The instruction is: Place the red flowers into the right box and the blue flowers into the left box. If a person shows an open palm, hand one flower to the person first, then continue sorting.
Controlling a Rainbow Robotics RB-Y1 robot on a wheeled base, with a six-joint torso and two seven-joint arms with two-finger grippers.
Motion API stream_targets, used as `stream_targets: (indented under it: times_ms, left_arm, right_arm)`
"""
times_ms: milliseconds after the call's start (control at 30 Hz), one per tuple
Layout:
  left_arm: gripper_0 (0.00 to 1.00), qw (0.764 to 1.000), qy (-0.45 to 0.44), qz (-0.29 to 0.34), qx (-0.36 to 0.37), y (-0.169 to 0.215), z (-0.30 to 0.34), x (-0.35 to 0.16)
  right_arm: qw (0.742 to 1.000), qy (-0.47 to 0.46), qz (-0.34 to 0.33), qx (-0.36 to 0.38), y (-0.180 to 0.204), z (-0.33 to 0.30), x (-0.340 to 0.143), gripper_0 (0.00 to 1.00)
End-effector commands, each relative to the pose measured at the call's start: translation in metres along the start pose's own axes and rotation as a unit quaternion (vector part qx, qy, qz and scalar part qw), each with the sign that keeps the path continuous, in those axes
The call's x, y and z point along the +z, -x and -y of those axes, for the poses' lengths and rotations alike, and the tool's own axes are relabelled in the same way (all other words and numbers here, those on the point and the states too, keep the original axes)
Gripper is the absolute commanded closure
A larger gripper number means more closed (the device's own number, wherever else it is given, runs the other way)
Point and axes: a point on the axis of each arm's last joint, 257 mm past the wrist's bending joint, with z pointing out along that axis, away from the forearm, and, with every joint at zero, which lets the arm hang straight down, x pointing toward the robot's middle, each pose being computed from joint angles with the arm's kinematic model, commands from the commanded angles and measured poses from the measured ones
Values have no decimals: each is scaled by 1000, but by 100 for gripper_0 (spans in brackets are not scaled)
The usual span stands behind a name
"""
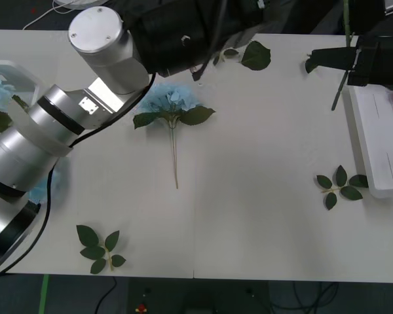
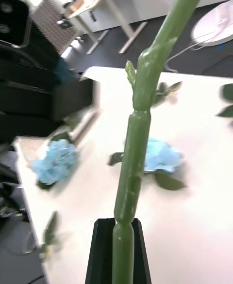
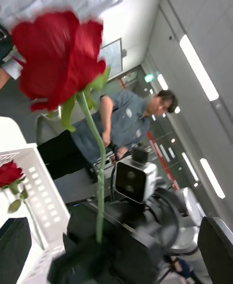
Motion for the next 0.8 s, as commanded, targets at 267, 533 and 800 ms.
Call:
stream_targets:
  times_ms: [267,533,800]
  left_arm:
    - [0,987,124,-98,39,35,-67,-106]
    - [0,929,295,-221,18,17,-116,-167]
    - [0,875,419,-217,-108,0,-123,-190]
  right_arm:
    - [968,-237,-54,-64,-3,131,-132,100]
    - [916,-374,-147,-14,-49,207,-224,100]
    - [860,-458,-220,47,-102,241,-298,100]
